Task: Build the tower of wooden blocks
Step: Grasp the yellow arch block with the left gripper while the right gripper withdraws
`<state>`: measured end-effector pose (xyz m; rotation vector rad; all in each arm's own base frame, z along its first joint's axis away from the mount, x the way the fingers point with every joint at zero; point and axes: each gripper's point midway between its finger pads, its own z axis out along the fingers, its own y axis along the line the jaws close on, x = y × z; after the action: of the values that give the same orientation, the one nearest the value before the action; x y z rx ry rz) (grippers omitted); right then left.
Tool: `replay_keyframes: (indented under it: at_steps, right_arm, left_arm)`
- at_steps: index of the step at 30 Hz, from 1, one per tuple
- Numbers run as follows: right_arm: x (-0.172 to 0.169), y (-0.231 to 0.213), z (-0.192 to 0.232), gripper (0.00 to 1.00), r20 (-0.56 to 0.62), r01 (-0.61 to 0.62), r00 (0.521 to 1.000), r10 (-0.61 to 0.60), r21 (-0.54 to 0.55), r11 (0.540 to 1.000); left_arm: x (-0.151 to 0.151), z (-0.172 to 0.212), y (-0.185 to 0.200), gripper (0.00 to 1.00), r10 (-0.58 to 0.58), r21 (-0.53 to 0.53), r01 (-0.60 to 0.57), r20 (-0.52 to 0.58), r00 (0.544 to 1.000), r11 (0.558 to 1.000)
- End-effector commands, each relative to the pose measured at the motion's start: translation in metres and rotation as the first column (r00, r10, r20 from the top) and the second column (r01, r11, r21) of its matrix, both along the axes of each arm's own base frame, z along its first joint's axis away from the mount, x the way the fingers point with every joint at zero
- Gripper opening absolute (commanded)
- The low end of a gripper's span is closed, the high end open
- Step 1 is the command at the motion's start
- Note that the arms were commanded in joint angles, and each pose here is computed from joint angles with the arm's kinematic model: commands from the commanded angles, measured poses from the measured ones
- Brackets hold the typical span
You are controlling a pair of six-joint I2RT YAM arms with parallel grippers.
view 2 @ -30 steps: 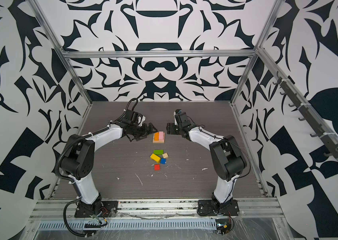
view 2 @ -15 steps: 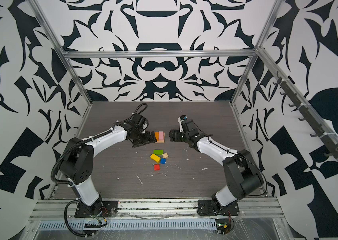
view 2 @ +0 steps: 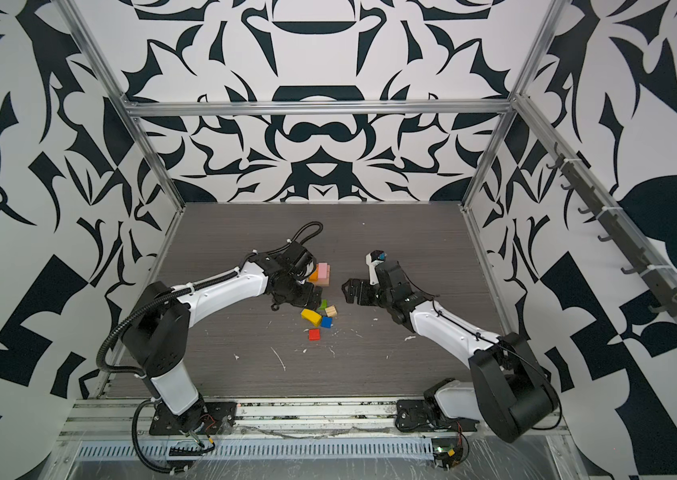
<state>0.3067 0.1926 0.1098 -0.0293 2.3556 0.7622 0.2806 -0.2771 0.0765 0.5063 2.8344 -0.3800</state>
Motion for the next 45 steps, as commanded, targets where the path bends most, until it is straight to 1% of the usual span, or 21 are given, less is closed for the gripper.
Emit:
replay_keyframes:
  at_steps: [1, 6, 11, 14, 20, 26, 27, 39, 45]
  right_arm:
    - [0.001, 0.007, 0.027, 0.99, 0.086, 0.007, 0.996, -0.017, 0.118, 0.993]
    - [-0.005, -0.001, 0.032, 0.99, 0.112, 0.025, 0.993, -0.038, 0.112, 0.993]
    - [-0.004, -0.002, 0.036, 0.98, 0.119, 0.028, 0.992, -0.04, 0.105, 0.994]
    - [-0.004, -0.003, 0.038, 0.98, 0.123, 0.033, 0.991, -0.046, 0.105, 0.994]
    - [-0.003, -0.003, 0.038, 0.97, 0.122, 0.033, 0.991, -0.046, 0.105, 0.994]
    - [-0.004, -0.003, 0.038, 0.97, 0.123, 0.03, 0.992, -0.043, 0.102, 0.994]
    - [-0.004, -0.003, 0.038, 0.97, 0.123, 0.03, 0.992, -0.042, 0.103, 0.994]
    - [-0.004, -0.001, 0.038, 0.96, 0.122, 0.021, 0.992, -0.034, 0.105, 0.994]
    - [-0.005, -0.001, 0.036, 0.95, 0.118, 0.016, 0.993, -0.029, 0.103, 0.995]
  left_arm:
    - [-0.003, -0.001, 0.007, 0.96, -0.058, 0.032, 0.057, 0.038, 0.998, 0.998]
    - [-0.008, -0.006, 0.004, 0.94, -0.129, 0.047, 0.127, 0.046, 0.991, 0.991]
    - [-0.017, -0.012, -0.004, 0.9, -0.223, 0.091, 0.218, 0.045, 0.974, 0.972]
    - [-0.02, -0.013, -0.008, 0.89, -0.252, 0.113, 0.244, 0.058, 0.966, 0.963]
    - [-0.026, -0.026, -0.012, 0.86, -0.299, 0.151, 0.29, 0.039, 0.954, 0.945]
    - [-0.028, -0.04, -0.012, 0.86, -0.313, 0.188, 0.305, 0.017, 0.95, 0.934]
    - [-0.028, -0.041, -0.012, 0.83, -0.314, 0.191, 0.305, 0.016, 0.949, 0.933]
    - [-0.023, -0.048, -0.014, 0.76, -0.31, 0.207, 0.3, 0.02, 0.95, 0.931]
    - [-0.021, -0.05, -0.017, 0.76, -0.309, 0.199, 0.299, 0.02, 0.951, 0.933]
